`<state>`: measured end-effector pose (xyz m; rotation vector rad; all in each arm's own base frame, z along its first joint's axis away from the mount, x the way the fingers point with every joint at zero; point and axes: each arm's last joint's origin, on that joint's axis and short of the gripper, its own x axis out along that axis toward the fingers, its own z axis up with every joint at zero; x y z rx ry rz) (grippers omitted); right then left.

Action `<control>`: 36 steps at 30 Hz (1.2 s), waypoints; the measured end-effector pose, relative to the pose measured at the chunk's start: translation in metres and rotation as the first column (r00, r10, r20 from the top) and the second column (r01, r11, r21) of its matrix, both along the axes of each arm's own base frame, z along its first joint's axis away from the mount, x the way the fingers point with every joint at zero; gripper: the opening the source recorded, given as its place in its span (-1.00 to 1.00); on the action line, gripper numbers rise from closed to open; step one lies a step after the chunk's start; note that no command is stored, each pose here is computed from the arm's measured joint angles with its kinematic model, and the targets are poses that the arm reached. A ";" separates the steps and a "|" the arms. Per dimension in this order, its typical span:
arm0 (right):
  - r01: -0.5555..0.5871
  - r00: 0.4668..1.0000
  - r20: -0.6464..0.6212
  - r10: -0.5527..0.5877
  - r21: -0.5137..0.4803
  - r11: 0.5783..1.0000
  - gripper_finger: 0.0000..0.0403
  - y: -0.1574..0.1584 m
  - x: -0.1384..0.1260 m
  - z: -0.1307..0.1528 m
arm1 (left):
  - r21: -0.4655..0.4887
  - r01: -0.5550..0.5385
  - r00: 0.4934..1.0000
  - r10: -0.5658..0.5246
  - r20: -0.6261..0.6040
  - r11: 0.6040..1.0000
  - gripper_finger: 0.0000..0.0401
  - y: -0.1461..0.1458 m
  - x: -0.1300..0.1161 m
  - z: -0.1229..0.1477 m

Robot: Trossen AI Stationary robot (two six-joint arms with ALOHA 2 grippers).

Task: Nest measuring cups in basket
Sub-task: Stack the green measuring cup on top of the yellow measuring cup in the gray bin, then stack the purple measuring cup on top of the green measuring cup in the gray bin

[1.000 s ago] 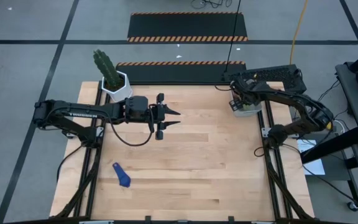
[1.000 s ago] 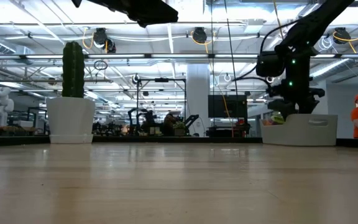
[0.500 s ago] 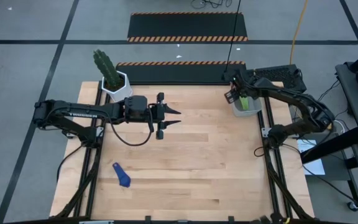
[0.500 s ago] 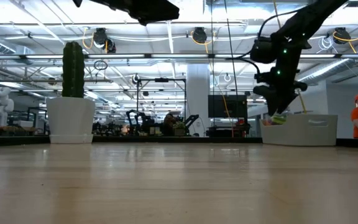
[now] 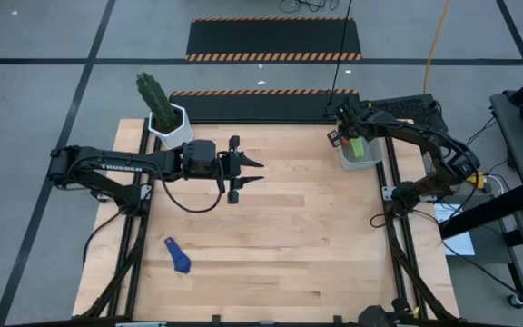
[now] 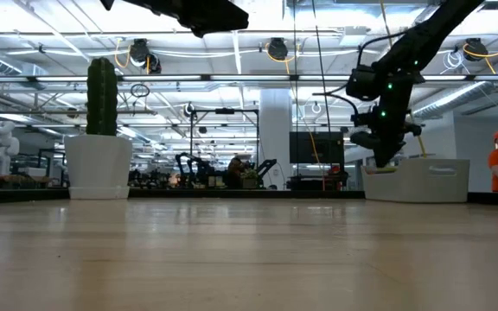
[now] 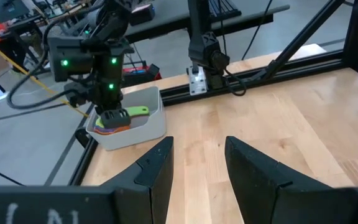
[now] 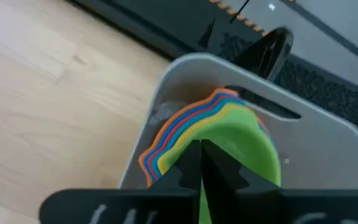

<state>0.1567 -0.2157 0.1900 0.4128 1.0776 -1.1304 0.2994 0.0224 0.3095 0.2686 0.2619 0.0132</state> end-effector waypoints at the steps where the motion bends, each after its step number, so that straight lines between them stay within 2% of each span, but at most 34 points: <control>1: -0.001 1.000 -0.004 0.001 0.012 1.000 -0.99 -0.001 0.000 -0.003 | 0.000 0.000 1.000 0.000 0.000 1.000 -0.27 0.000 0.000 0.000; 6: -0.016 1.000 -0.012 0.016 0.033 0.999 -0.95 -0.004 0.001 -0.009 | 0.003 0.000 1.000 0.000 -0.002 1.000 -0.27 0.000 0.000 0.000; 14: -0.033 0.998 0.042 0.035 -0.042 0.999 -0.95 0.000 0.004 0.007 | 0.014 0.003 1.000 -0.003 -0.006 1.000 -0.27 0.000 0.000 0.000; 18: -0.037 0.997 0.072 0.042 -0.070 0.997 -0.92 0.012 0.004 0.022 | 0.018 0.004 1.000 -0.004 -0.005 1.000 -0.27 0.000 0.000 0.000; 23: -0.030 0.997 0.063 0.038 -0.123 0.992 -0.79 0.033 0.001 0.040 | 0.004 0.002 1.000 -0.002 0.010 1.000 -0.27 0.000 0.000 0.001; 30: -0.082 0.984 0.140 0.105 -0.163 0.983 -0.60 0.066 0.004 0.063 | -0.001 0.022 0.999 -0.022 0.033 1.000 -0.27 -0.007 0.001 0.003; 36: -0.103 0.980 0.157 0.124 -0.137 0.985 -0.54 0.084 0.005 0.067 | -0.011 0.050 0.998 -0.049 0.050 0.999 -0.27 -0.016 0.002 0.006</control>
